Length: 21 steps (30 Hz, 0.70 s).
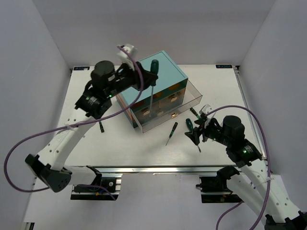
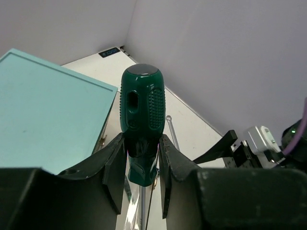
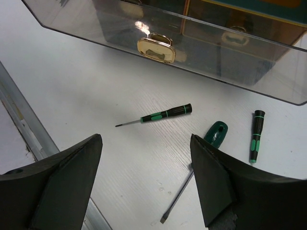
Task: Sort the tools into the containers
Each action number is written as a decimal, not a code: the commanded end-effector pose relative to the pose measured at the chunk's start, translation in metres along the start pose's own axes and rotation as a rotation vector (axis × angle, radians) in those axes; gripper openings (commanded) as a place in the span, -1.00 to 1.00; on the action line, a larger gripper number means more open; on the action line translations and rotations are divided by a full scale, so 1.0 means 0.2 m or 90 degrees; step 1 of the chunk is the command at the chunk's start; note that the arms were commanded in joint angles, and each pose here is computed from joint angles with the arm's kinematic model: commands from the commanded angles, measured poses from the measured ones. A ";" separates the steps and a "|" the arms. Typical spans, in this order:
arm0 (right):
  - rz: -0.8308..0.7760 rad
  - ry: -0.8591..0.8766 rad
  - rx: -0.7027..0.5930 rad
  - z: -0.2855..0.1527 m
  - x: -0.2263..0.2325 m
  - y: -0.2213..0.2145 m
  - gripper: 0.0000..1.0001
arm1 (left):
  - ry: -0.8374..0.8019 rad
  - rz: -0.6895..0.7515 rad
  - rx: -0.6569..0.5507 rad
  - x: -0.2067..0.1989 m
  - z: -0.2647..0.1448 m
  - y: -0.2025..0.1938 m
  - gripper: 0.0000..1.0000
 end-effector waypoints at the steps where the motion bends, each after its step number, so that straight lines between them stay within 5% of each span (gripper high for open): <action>1: -0.008 -0.022 -0.004 -0.02 -0.01 -0.02 0.59 | 0.049 0.075 -0.018 -0.04 0.05 0.07 -1.00; 9: 0.022 -0.027 -0.004 -0.04 0.00 -0.02 0.60 | 0.107 0.197 0.042 0.03 0.19 -0.04 -1.00; 21: 0.068 -0.050 0.027 0.00 -0.03 -0.05 0.78 | 0.002 0.277 0.226 -0.04 0.26 -0.46 -0.96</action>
Point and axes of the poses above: each gripper's point midway between its finger pads, its own z axis out along the fingers, its own x axis along the line the jaws close on, y = z × x, the point moved 5 cm from there along -z, back along the fingers, and after that the axes turned 3 degrees about z, right-handed, at the moved point
